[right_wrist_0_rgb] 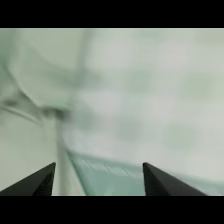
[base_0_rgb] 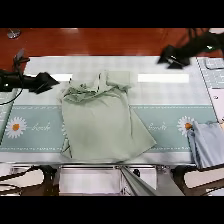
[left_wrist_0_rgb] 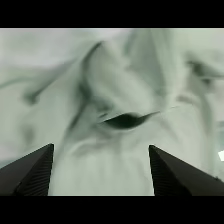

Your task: Fold the shirts.

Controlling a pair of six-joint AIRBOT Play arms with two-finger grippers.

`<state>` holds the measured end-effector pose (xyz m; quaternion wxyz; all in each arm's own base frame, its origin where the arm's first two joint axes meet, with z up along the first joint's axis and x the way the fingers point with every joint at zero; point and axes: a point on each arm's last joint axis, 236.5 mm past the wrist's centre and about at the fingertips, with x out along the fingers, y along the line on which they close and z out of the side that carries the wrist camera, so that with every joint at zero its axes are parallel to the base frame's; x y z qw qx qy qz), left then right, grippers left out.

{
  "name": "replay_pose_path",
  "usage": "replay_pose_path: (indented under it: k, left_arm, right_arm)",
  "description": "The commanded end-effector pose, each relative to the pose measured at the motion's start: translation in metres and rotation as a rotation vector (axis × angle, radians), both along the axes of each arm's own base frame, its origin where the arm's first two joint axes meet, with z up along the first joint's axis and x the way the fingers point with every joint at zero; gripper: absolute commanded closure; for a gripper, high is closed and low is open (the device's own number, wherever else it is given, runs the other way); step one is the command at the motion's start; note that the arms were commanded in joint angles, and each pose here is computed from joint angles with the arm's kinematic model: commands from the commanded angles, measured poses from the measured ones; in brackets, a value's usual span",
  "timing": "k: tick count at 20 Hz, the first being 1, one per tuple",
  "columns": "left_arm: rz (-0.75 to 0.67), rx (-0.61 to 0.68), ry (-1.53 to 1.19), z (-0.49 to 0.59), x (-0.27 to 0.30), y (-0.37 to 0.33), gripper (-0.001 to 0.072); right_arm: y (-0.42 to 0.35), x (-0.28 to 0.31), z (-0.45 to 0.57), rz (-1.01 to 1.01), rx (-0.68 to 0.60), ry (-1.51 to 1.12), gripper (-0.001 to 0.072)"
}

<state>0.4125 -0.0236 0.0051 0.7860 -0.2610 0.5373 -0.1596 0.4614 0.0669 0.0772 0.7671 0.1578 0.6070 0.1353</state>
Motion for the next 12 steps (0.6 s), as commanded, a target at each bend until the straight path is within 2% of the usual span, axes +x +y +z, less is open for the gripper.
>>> replay_pose_path:
  k: [1,5,9,10,11,12]
  left_arm:
    - [0.051,0.091,0.252,-0.048,-0.045,0.033,0.0006]
    - [-0.099,0.014,0.339,-0.084,-0.074,-0.010,0.0007]
    - [-0.126,-0.020,0.338,-0.097,-0.066,-0.036,0.0022]
    - [-0.134,-0.018,0.339,-0.099,-0.066,-0.040,0.0132]
    - [-0.144,-0.016,0.341,-0.100,-0.067,-0.043,0.0422]
    - [-0.169,-0.012,0.328,-0.100,-0.067,-0.046,0.0681]
  right_arm:
    - [-0.066,-0.082,-0.027,-0.048,-0.157,0.196,0.0086]
    - [0.000,-0.181,-0.097,0.010,0.020,0.346,0.0086]
    - [0.028,-0.267,-0.144,0.097,0.015,0.543,0.0086]
    - [0.033,-0.286,-0.152,0.128,0.008,0.590,0.0086]
    - [0.037,-0.299,-0.159,0.147,-0.001,0.616,0.0086]
    - [0.041,-0.309,-0.165,0.162,-0.012,0.634,0.0086]
